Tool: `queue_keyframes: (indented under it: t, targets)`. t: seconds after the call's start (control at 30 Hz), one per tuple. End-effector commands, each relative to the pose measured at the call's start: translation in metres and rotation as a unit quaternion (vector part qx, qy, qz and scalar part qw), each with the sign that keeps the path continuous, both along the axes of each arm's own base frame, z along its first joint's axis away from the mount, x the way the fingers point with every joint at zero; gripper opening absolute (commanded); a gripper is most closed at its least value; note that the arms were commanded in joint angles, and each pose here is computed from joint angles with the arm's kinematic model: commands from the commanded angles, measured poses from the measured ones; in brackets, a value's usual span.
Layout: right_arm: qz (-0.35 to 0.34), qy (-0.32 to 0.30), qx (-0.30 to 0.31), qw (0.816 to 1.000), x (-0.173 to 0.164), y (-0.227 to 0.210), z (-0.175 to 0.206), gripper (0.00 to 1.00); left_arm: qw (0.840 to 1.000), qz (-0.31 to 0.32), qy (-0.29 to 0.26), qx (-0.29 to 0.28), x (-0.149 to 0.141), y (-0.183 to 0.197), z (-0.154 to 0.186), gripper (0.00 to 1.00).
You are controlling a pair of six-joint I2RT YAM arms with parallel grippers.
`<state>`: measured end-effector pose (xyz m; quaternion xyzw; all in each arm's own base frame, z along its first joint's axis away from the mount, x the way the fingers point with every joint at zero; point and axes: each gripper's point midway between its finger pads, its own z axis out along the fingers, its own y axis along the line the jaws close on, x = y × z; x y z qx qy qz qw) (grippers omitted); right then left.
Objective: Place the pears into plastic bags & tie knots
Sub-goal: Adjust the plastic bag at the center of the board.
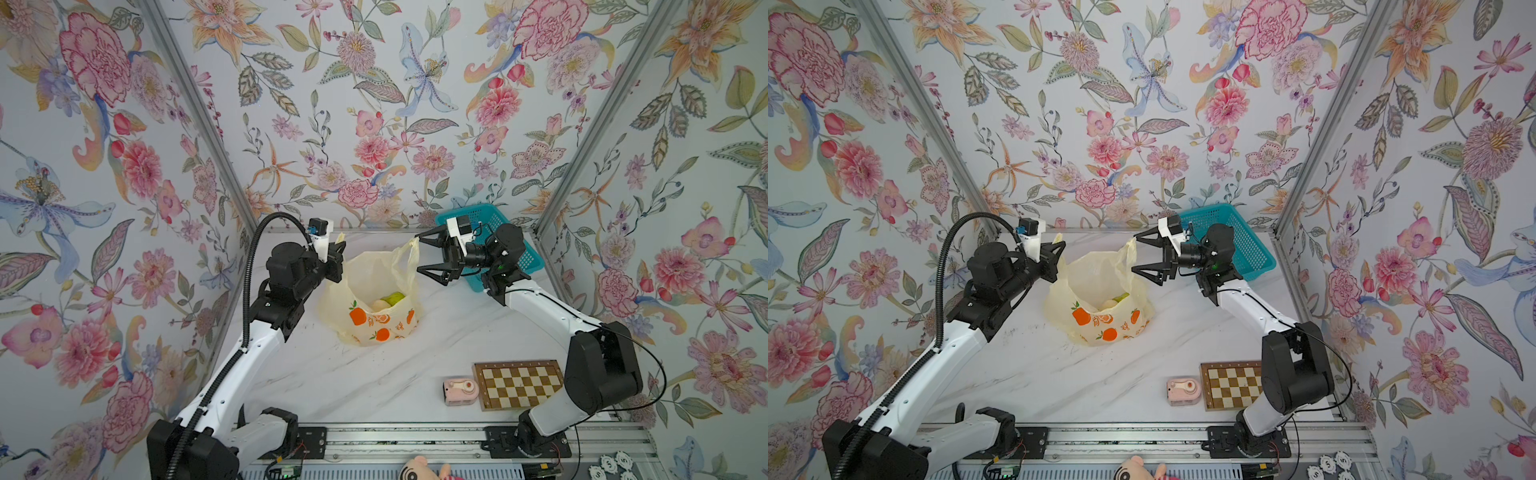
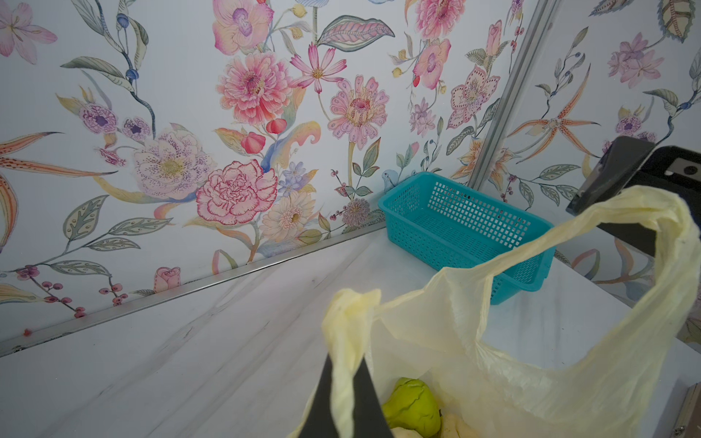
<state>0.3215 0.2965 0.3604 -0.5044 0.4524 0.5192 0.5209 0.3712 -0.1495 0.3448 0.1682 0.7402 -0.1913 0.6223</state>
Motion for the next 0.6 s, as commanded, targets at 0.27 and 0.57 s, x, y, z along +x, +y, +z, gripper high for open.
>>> queue_keyframes:
  t: [0.27, 0.57]
  targets:
    - [0.077, 0.015, 0.016, 0.997, 0.016, 0.014, -0.005, 0.87, 1.000, -0.005, -0.002, -0.001, -0.004, 0.002, 0.008, 0.04]
    - [0.069, 0.041, 0.028, 0.996, 0.023, 0.010, -0.004, 0.21, 0.999, -0.023, -0.026, -0.009, -0.015, -0.001, 0.024, 0.04]
